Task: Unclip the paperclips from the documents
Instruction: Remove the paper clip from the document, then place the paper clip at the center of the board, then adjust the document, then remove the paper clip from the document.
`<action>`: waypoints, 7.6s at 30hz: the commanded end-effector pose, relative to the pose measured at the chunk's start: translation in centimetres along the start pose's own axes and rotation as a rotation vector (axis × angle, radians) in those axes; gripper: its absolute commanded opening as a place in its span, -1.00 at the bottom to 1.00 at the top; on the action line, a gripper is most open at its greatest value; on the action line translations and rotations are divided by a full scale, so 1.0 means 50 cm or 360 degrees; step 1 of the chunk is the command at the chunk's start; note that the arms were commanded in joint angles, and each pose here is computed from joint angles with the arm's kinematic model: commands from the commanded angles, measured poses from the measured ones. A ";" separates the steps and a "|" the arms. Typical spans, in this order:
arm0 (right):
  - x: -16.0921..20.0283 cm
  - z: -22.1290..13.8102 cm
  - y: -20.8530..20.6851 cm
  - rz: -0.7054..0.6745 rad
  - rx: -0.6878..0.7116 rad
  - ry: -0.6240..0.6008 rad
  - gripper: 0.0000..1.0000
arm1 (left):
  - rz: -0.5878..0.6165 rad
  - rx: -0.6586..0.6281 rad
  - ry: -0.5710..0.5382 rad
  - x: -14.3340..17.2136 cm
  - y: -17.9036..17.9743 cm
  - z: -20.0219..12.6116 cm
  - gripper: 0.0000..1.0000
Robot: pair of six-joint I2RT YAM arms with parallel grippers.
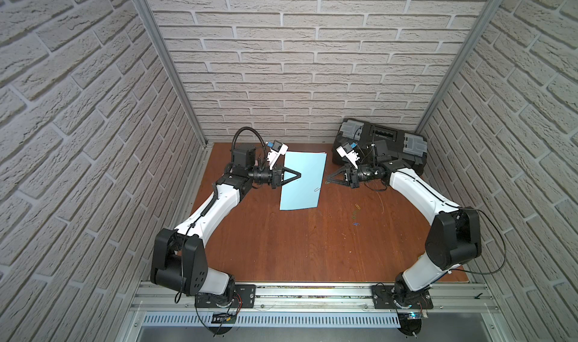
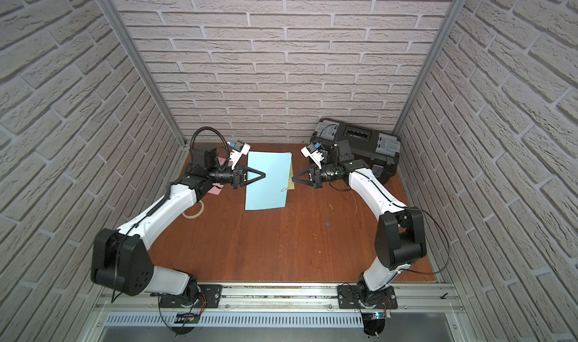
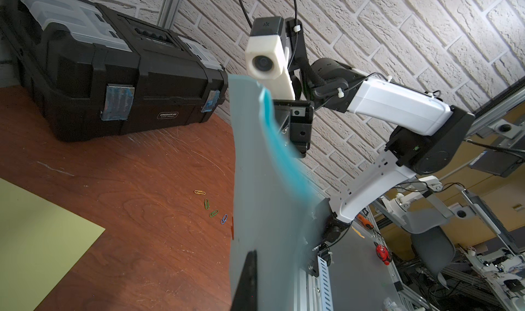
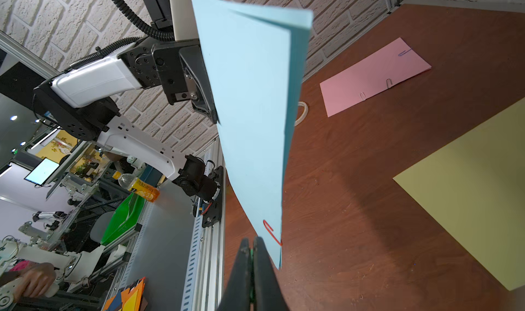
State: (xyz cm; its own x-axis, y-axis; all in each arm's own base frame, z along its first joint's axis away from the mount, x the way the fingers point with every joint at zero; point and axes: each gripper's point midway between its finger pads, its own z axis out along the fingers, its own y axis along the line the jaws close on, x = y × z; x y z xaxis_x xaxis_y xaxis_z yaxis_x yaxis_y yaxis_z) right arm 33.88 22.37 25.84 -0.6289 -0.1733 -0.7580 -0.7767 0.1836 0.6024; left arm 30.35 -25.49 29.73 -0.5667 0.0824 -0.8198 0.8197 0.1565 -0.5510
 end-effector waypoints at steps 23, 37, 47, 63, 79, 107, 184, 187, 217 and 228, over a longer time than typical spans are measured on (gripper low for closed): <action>0.346 -0.139 -0.245 0.0992 0.1179 0.0204 -0.94 | 0.0122 0.0047 -0.0034 -0.004 -0.024 -0.009 -1.00; 0.430 -0.158 -0.280 0.1167 0.1365 0.0363 -0.89 | 0.0133 0.0057 -0.0037 -0.009 -0.025 -0.005 -1.00; 0.434 -0.171 -0.284 0.1178 0.1428 0.0399 -0.61 | 0.0129 0.0055 -0.0034 -0.004 -0.024 -0.001 -1.00; 0.311 -0.148 -0.208 0.0853 0.1205 0.0201 -0.15 | 0.0121 0.0077 -0.0022 -0.003 -0.016 0.004 -1.00; 0.122 -0.095 -0.050 0.0319 0.0597 -0.0196 0.32 | 0.0117 0.0109 -0.0024 -0.017 -0.013 0.014 -1.00; -0.024 0.024 0.016 -0.0098 0.0155 -0.0228 0.40 | 0.0124 0.0228 0.0004 -0.015 -0.045 0.038 -1.00; 0.001 0.048 0.074 -0.0171 -0.0009 -0.0044 -0.18 | 0.0109 0.0136 -0.0039 0.016 -0.062 0.007 -1.00; 0.000 0.046 0.076 -0.0170 -0.0026 -0.0047 -0.19 | 0.0105 0.0130 -0.0030 0.017 -0.062 0.007 -1.00; 0.021 0.036 0.096 -0.0091 -0.0117 -0.0026 -0.65 | 0.0101 0.0054 -0.0021 0.028 -0.040 -0.007 -1.00; 0.024 0.037 0.087 -0.0071 -0.0093 -0.0022 -0.82 | 0.0101 0.0050 -0.0023 0.027 -0.039 -0.008 -1.00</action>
State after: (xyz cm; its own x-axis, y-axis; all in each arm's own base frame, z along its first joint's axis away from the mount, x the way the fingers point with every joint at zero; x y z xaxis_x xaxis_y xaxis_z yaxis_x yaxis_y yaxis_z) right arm 30.02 24.88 26.31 -0.6186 -0.1727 -0.7665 -0.7857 0.1331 0.6041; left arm 27.99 -25.59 27.82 -0.5830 0.0958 -0.8068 0.8109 0.1295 -0.5706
